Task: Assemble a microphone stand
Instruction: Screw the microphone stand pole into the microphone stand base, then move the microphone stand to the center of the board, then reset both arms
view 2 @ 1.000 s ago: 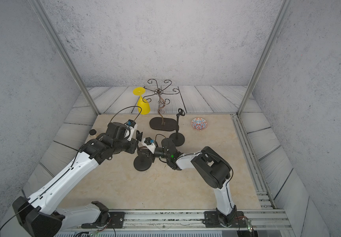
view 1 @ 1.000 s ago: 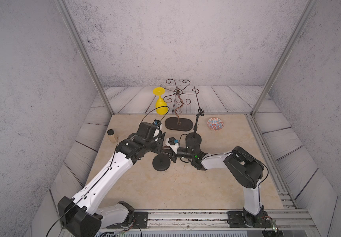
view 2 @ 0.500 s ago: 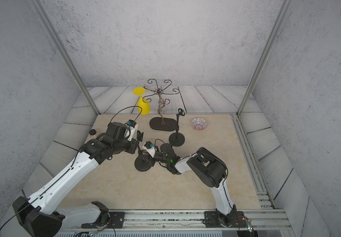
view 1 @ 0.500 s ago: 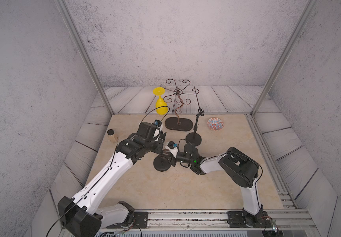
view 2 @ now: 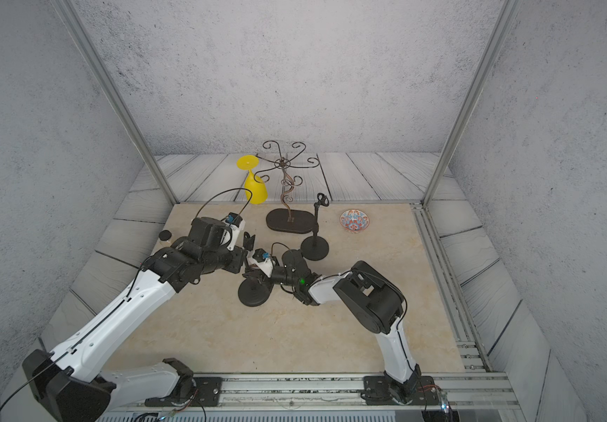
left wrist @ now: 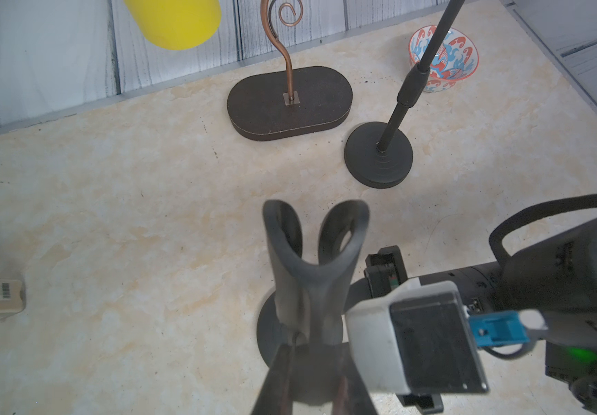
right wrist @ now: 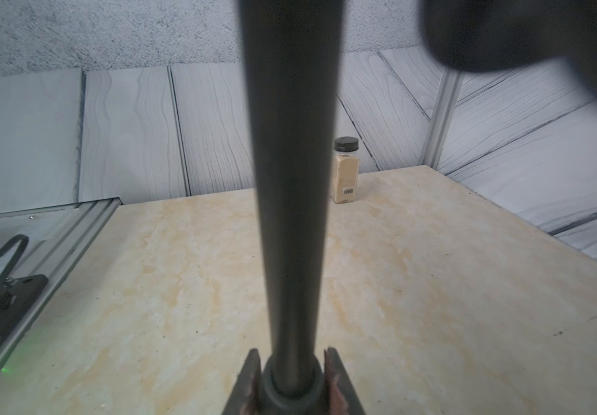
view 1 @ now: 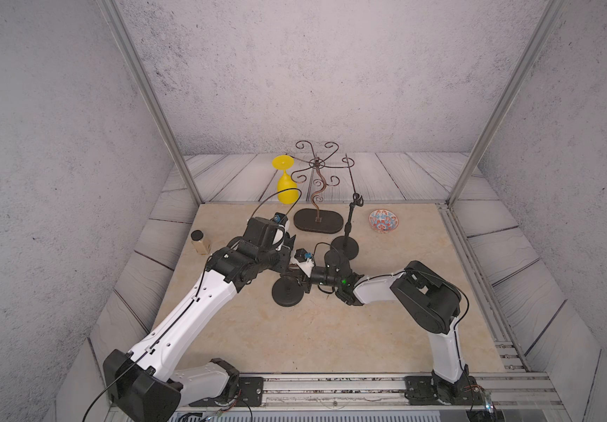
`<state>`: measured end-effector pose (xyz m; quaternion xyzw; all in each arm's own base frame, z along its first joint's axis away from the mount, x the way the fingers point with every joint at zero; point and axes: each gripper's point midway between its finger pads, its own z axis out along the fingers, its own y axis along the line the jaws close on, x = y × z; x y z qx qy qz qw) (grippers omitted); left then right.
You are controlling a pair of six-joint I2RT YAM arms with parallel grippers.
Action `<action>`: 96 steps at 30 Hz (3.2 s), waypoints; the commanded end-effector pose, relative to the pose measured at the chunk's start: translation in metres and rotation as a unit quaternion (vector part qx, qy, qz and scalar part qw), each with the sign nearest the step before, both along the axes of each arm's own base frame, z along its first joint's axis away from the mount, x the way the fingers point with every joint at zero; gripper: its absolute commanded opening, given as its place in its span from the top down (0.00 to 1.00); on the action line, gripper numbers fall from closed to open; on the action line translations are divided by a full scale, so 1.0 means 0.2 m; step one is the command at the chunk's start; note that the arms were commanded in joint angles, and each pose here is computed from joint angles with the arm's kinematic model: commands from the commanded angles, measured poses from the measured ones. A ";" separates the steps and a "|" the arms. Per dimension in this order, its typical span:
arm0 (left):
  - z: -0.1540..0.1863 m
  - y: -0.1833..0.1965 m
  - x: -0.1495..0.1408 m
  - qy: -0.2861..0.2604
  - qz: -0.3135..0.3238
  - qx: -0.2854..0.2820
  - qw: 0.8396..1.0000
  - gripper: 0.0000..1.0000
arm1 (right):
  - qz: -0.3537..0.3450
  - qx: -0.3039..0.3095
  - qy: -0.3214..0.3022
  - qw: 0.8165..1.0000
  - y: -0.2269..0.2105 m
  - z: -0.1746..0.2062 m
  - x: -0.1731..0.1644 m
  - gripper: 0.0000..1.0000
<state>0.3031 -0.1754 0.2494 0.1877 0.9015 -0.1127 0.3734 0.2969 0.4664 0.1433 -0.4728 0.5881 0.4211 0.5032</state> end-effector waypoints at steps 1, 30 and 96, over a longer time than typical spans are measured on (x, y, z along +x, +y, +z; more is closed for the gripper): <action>0.02 -0.03 -0.01 -0.003 -0.014 -0.012 1.000 0.99 | -0.061 -0.021 0.019 0.998 -0.03 -0.11 0.08 0.90; 0.05 0.00 -0.02 -0.010 -0.008 -0.015 1.000 0.98 | -0.216 0.010 -0.014 0.976 -0.01 -0.23 -0.14 0.37; -0.26 0.91 0.04 -0.246 0.352 0.046 0.902 0.02 | -0.423 -0.058 0.057 0.902 -0.92 0.10 0.40 0.01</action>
